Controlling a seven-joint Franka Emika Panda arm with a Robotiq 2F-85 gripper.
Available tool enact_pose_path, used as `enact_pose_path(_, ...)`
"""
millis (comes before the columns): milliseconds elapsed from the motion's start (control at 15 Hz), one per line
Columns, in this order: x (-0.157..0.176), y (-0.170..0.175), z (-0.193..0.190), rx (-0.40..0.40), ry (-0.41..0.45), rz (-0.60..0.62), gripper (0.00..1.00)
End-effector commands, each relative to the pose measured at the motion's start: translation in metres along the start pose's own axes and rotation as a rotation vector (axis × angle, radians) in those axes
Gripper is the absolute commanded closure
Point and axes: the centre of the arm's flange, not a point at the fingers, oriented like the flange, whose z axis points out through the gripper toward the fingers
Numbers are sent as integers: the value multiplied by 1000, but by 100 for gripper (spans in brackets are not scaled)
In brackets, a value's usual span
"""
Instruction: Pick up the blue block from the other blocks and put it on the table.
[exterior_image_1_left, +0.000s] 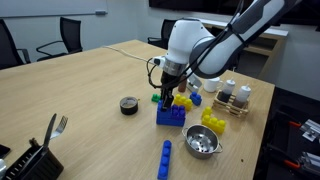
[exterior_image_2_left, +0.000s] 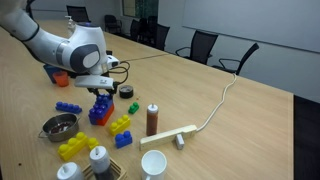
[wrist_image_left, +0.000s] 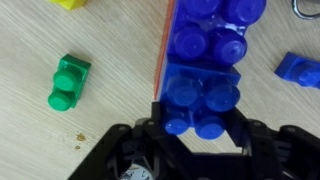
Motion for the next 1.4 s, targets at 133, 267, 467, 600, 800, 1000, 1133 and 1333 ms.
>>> enact_pose_path(133,-7,-9,-41,-35,28,25,62)
enact_pose_path(267,-11,-10,-54,-34,31,38,62)
enact_pose_path(467,-17,-17,-74,-31,55,31,62)
enact_pose_path(600,-23,-22,-90,-63,60,32,62)
enact_pose_path(800,-43,-17,-117,-124,110,90,62)
enact_pose_path(1000,-66,-23,-132,-117,137,113,62)
enact_pose_path(1133,-82,-42,-135,-99,118,99,62)
enact_pose_path(1333,-97,-80,-140,-65,83,30,62)
